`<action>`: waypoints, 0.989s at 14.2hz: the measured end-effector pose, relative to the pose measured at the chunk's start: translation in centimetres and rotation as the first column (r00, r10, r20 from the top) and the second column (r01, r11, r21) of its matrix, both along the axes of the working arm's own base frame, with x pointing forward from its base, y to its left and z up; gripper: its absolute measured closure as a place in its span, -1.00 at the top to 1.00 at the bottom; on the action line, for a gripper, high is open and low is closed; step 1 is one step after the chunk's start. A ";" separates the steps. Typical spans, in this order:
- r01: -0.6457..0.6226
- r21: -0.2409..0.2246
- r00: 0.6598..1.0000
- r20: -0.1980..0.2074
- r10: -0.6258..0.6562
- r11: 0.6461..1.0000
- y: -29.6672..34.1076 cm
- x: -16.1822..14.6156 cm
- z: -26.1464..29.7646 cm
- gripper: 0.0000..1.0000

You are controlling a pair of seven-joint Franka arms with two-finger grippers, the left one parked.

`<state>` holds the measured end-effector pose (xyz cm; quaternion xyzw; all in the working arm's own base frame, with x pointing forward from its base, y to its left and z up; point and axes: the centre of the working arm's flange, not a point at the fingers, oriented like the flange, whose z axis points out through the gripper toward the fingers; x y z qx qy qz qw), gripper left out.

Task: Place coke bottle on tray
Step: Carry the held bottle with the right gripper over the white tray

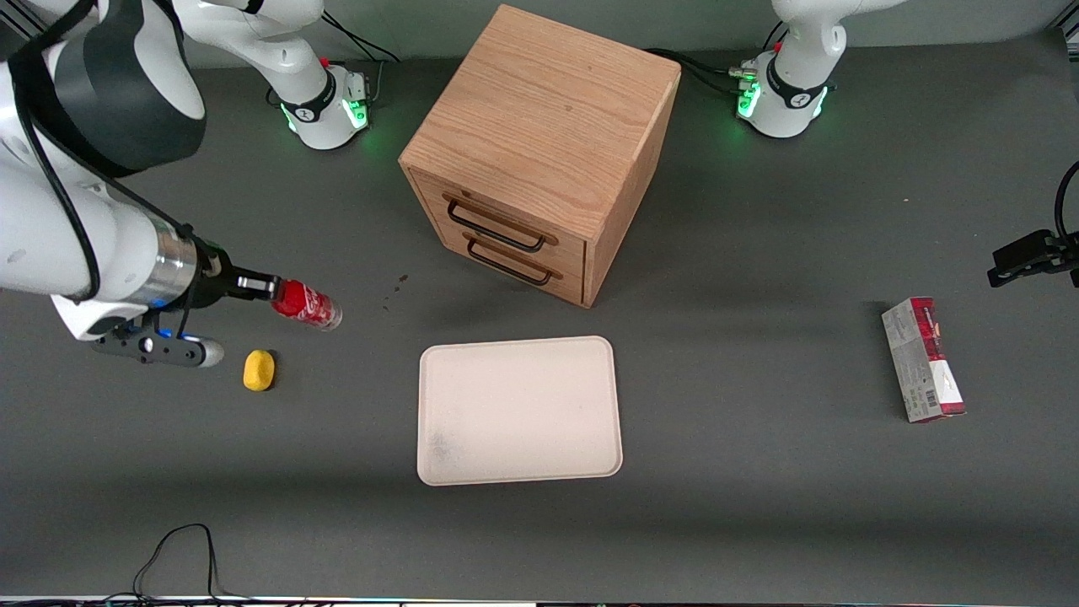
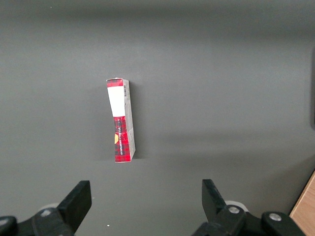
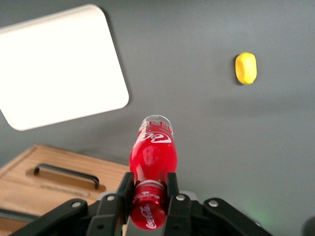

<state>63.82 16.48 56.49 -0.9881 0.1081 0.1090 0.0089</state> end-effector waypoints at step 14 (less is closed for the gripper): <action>0.088 0.020 0.989 0.120 -0.089 0.996 11.1 5.8 -13.4 -0.37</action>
